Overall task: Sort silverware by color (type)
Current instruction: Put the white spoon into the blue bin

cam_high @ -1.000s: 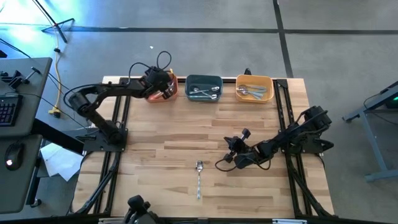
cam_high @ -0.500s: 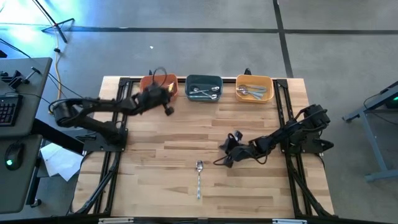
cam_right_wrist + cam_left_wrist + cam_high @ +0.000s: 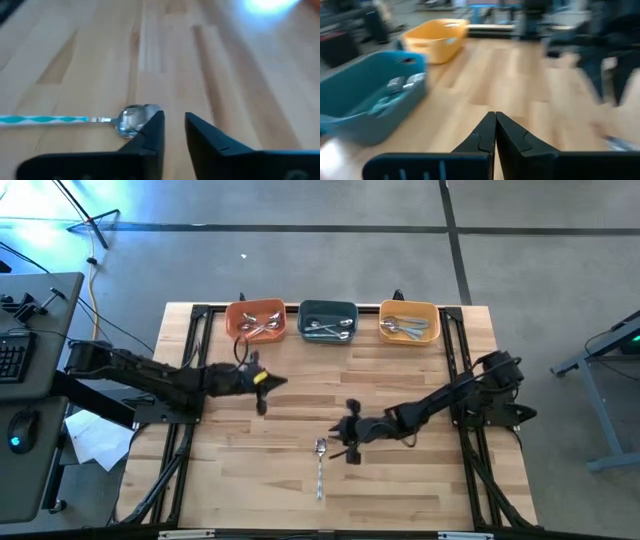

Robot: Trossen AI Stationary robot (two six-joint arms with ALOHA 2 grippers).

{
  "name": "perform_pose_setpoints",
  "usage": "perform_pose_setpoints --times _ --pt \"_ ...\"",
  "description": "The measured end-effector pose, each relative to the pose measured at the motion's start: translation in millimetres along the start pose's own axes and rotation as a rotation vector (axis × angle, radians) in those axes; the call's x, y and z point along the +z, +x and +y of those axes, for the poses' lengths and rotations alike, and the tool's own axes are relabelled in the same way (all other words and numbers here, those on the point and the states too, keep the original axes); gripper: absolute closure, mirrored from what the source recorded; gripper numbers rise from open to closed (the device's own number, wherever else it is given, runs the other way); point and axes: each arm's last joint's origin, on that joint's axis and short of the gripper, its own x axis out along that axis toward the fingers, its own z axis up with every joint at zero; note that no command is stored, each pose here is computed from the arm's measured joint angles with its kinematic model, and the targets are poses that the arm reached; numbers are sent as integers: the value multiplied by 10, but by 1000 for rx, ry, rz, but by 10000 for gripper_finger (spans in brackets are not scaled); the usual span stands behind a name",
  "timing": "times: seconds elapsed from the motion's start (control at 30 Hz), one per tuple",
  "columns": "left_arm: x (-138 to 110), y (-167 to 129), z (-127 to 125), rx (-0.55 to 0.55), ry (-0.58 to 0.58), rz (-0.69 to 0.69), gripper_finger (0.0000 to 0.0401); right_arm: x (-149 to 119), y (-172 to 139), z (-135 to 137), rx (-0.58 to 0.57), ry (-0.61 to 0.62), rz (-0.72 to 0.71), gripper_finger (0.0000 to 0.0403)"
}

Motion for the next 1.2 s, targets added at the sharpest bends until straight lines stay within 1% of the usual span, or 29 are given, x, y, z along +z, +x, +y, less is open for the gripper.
perform_pose_setpoints --times 0.1,0.27,0.37,0.5,0.57,0.63,0.73,0.83,1.07,1.13,1.2 --pt "-12 -49 -164 -71 33 -26 400 91 183 91 32 -61 101 309" --pt "-55 -81 -319 -45 78 -11 400 231 486 260 87 -160 278 263" --pt "-92 -82 -375 -41 108 5 400 325 599 358 121 -223 355 246" --pt "-136 -70 -417 -48 130 26 400 444 690 452 181 -272 429 243" --pt "-155 -58 -421 -47 137 36 400 510 707 476 199 -271 437 248" --pt "-167 -52 -421 -40 142 43 400 589 724 509 242 -243 410 256" --pt "-174 -42 -420 -24 143 46 400 638 761 537 292 -142 374 277" --pt "-173 -42 -419 -20 142 43 400 597 773 550 322 -68 368 310" --pt "-155 -41 -421 -22 127 26 400 389 700 676 341 -80 446 392" --pt "-151 -41 -421 -22 124 23 400 357 675 691 339 -71 476 399" --pt "-152 -41 -421 -23 125 23 400 341 656 686 329 -52 510 395"
